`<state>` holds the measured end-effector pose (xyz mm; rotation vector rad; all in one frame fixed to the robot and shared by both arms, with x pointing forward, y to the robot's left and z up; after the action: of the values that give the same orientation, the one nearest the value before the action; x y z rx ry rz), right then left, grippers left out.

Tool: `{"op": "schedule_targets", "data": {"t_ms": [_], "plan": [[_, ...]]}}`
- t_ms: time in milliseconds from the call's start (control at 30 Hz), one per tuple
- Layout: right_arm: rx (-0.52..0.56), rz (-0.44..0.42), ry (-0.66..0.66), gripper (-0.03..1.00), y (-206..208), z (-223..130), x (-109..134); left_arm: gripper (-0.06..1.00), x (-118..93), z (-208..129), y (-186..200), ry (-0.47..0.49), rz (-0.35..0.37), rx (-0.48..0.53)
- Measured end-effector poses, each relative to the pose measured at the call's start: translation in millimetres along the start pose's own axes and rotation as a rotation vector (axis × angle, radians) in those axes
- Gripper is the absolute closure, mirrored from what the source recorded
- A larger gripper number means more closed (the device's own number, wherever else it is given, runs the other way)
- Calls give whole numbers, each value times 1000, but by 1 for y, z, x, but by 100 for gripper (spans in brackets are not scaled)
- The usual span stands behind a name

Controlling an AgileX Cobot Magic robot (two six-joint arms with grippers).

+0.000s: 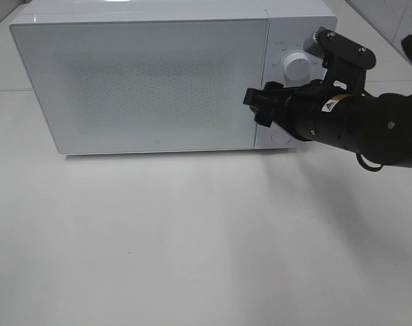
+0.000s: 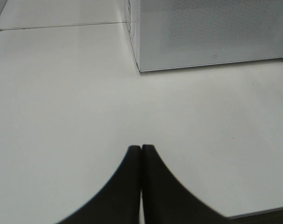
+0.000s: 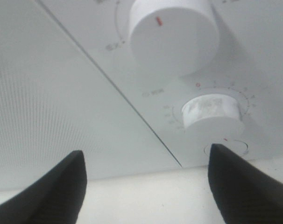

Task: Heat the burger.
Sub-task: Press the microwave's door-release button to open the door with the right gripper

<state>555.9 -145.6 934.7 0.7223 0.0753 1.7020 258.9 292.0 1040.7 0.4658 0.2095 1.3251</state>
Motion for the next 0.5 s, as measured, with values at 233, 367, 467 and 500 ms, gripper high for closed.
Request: {"op": "schedule_targets", "data": {"t_ms": [233,367,467,500], "plan": [[195,5,282,28,12,-13,2,94,0,0,0,0,0,0],[311,15,355,28,20,-23,1,94,0,0,0,0,0,0],[405,25,389,28,24,-31,1,94,0,0,0,0,0,0],[405,25,389,28,24,-31,1,94,0,0,0,0,0,0]]}}
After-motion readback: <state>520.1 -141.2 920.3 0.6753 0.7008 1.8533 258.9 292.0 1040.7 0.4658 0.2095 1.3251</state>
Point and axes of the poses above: a point on each arm's last joint axis where the gripper is mounted, y pointing back along that axis away from the gripper, x along the wrist's bending axis when the last joint is at zero, z = x × y, the point moved 3 cm from there along -y, pointing out along that axis toward the gripper, and after that the axes turned 8 degrees about -y, right-handed, at the moved point
